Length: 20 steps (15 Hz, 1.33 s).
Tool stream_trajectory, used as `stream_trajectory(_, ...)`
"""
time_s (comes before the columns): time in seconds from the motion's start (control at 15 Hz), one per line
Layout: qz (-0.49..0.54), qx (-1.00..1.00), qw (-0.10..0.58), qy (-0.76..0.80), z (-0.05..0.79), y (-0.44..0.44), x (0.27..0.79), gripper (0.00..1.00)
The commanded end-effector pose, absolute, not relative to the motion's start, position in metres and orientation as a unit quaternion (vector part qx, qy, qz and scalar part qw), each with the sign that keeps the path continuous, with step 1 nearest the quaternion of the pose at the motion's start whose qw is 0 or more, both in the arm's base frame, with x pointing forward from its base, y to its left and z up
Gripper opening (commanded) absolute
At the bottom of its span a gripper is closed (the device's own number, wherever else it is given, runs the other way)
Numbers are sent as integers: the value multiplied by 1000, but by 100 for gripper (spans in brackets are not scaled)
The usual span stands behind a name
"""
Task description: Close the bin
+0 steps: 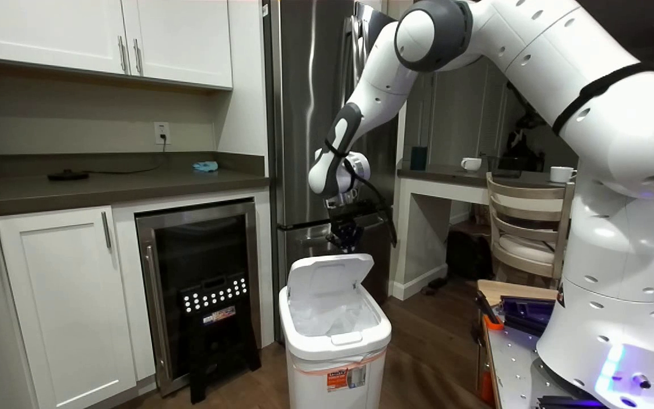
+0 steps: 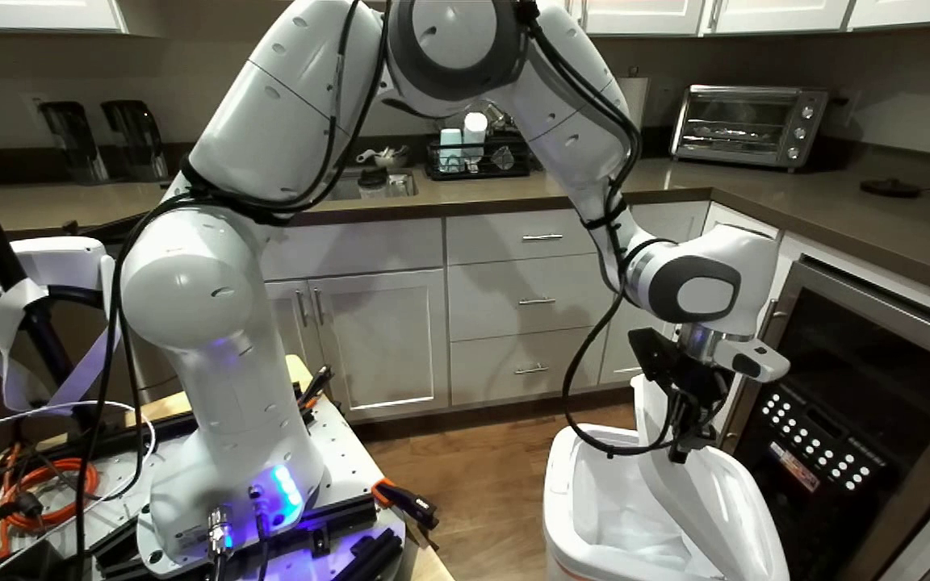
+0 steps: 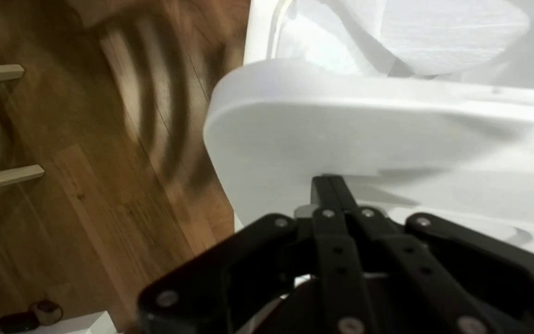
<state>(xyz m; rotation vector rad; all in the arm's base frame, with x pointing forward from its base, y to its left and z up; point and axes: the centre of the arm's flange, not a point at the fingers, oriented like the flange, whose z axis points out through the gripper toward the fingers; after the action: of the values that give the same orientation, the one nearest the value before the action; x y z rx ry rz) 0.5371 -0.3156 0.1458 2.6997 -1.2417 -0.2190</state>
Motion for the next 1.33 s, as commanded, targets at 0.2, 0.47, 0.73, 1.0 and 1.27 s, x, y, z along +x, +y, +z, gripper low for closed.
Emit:
stream_trajectory(0.2,-30,922,67,-381,87,-297,483,0)
stream_trajectory(0.47,-22,930,53,-363,54,-293,483,0)
stream_trajectory(0.73,-44,933,27,-356,22,-281,488,0)
stream_trajectory(1.0,-67,937,17,-342,-12,-271,478,0)
stream_trajectory(1.27,-77,939,19,-334,-29,-276,472,0)
